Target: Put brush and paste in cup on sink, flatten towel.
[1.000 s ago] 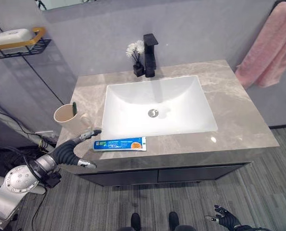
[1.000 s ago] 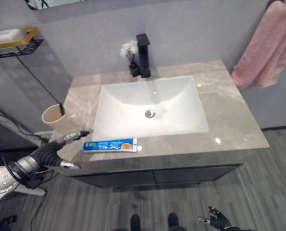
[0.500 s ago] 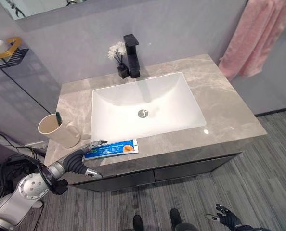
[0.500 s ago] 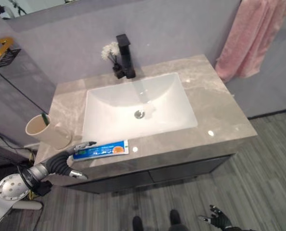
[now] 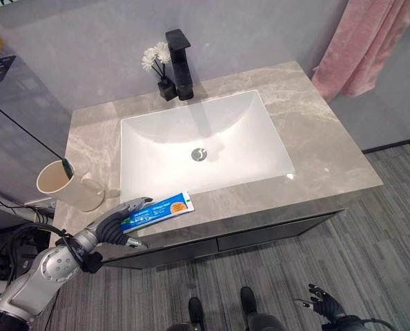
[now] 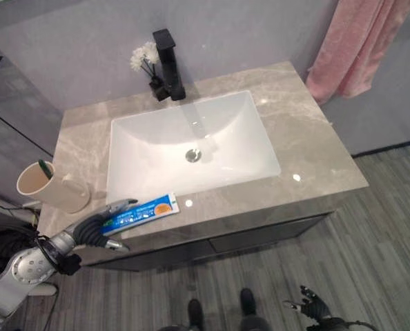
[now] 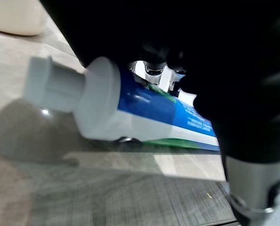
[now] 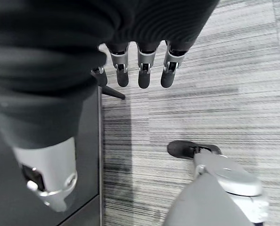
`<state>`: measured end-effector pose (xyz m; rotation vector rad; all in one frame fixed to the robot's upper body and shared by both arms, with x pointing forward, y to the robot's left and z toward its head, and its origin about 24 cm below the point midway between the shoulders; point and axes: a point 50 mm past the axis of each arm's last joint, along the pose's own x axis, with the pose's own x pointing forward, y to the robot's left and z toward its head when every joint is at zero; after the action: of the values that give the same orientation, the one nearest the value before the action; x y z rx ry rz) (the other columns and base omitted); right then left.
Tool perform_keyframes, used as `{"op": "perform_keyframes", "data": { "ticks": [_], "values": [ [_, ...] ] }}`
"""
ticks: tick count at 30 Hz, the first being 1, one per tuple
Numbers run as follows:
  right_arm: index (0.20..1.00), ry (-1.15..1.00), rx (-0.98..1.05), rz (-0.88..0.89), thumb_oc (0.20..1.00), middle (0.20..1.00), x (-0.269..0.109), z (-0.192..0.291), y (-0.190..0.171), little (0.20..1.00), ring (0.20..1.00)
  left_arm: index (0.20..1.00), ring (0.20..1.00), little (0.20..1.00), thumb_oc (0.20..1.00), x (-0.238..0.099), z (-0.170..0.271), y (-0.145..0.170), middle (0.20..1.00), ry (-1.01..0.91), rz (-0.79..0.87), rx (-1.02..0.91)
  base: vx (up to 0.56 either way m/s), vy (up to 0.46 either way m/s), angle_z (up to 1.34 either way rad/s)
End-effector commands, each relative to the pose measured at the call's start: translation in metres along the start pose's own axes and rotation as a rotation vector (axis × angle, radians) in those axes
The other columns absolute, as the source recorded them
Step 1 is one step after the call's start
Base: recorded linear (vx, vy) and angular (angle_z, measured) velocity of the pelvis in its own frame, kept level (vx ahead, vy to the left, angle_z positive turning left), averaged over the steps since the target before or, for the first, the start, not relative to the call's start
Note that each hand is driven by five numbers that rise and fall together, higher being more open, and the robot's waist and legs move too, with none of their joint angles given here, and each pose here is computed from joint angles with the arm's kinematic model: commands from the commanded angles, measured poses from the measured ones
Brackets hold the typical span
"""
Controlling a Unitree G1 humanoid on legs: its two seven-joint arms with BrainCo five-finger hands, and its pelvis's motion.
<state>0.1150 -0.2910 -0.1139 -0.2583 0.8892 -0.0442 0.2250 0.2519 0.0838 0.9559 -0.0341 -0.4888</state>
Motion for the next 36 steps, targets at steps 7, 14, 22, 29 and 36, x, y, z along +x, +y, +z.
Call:
{"op": "perform_keyframes", "data": {
  "ticks": [7, 14, 22, 29, 36],
  "values": [
    [1.0, -0.034, 0.032, -0.016, 1.0, 1.0, 0.001, 0.004, 0.001, 1.0, 1.0, 1.0, 1.0, 1.0, 1.0, 0.013, 0.001, -0.006, 1.0, -0.033, 0.019, 0.002, 0.0, 0.0, 0.0],
    [1.0, -0.018, 0.049, -0.028, 1.0, 1.0, -0.001, -0.001, 0.0, 1.0, 1.0, 0.2, 0.2, 0.2, 0.2, 0.017, 0.001, -0.011, 0.2, -0.035, -0.037, 0.061, 0.0, 0.0, 0.0],
    [1.0, 0.027, 0.086, -0.058, 1.0, 1.0, -0.002, -0.012, -0.003, 1.0, 1.0, 0.2, 0.2, 0.2, 0.2, 0.023, 0.002, -0.02, 0.2, -0.046, -0.095, 0.121, 0.0, 0.0, 0.0],
    [1.0, 0.187, 0.418, -0.342, 1.0, 1.0, -0.018, -0.052, -0.041, 1.0, 1.0, 0.2, 0.2, 0.2, 0.2, 0.034, 0.017, -0.01, 0.2, -0.122, -0.048, 0.172, 0.0, 0.0, 0.0],
    [1.0, -0.085, 0.544, -0.566, 1.0, 1.0, -0.029, -0.014, -0.095, 1.0, 1.0, 0.2, 0.2, 0.2, 0.2, 0.032, 0.039, 0.024, 0.2, -0.208, 0.132, 0.32, 0.0, 0.0, 0.0]
  ]
}}
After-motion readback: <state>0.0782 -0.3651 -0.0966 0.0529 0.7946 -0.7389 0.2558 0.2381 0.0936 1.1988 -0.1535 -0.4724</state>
